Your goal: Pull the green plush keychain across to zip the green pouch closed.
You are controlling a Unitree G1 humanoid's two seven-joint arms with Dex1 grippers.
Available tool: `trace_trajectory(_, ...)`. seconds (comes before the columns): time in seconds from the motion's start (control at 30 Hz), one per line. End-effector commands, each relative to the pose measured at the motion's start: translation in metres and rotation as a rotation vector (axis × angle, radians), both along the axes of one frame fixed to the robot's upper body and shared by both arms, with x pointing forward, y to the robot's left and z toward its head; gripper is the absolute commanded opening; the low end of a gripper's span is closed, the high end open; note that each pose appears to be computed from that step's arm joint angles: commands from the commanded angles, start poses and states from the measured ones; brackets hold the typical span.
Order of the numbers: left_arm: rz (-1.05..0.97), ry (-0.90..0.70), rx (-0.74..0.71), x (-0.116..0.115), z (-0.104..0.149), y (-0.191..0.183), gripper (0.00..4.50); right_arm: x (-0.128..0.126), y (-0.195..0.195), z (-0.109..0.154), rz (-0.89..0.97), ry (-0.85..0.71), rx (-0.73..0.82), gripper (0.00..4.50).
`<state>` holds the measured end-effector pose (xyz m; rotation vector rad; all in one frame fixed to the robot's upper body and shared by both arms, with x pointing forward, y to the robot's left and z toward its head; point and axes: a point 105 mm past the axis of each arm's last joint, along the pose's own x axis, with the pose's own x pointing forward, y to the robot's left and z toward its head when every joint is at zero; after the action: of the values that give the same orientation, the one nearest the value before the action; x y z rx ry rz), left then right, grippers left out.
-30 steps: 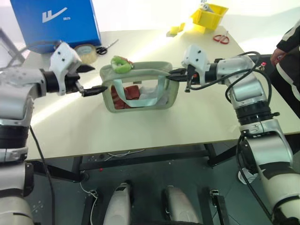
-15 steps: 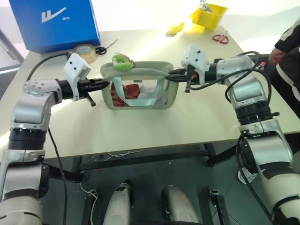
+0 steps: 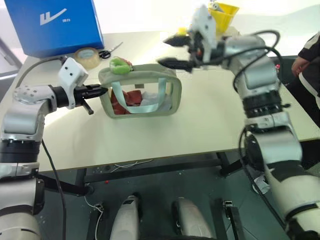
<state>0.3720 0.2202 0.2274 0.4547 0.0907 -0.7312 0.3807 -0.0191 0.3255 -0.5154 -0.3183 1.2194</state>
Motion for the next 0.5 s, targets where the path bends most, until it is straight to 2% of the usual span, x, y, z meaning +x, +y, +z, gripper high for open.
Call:
trace_trajectory(0.03,0.010,-0.054,0.013,-0.003,0.013,0.005,0.00,-0.008,0.043,-0.004,0.059,-0.040,-0.010,3.04)
trace_trajectory(0.17,0.006,-0.062,0.007,-0.001,0.015,0.002,0.00,0.005,0.071,-0.018,0.014,-0.070,-0.065,3.04)
trace_trajectory(0.4,0.000,-0.061,0.005,-0.003,0.012,0.001,0.00,0.021,0.083,-0.022,-0.069,-0.086,-0.085,3.04)
trace_trajectory(0.5,0.004,-0.056,0.004,-0.004,0.010,0.004,0.00,0.022,0.084,-0.024,-0.068,-0.081,-0.088,2.17)
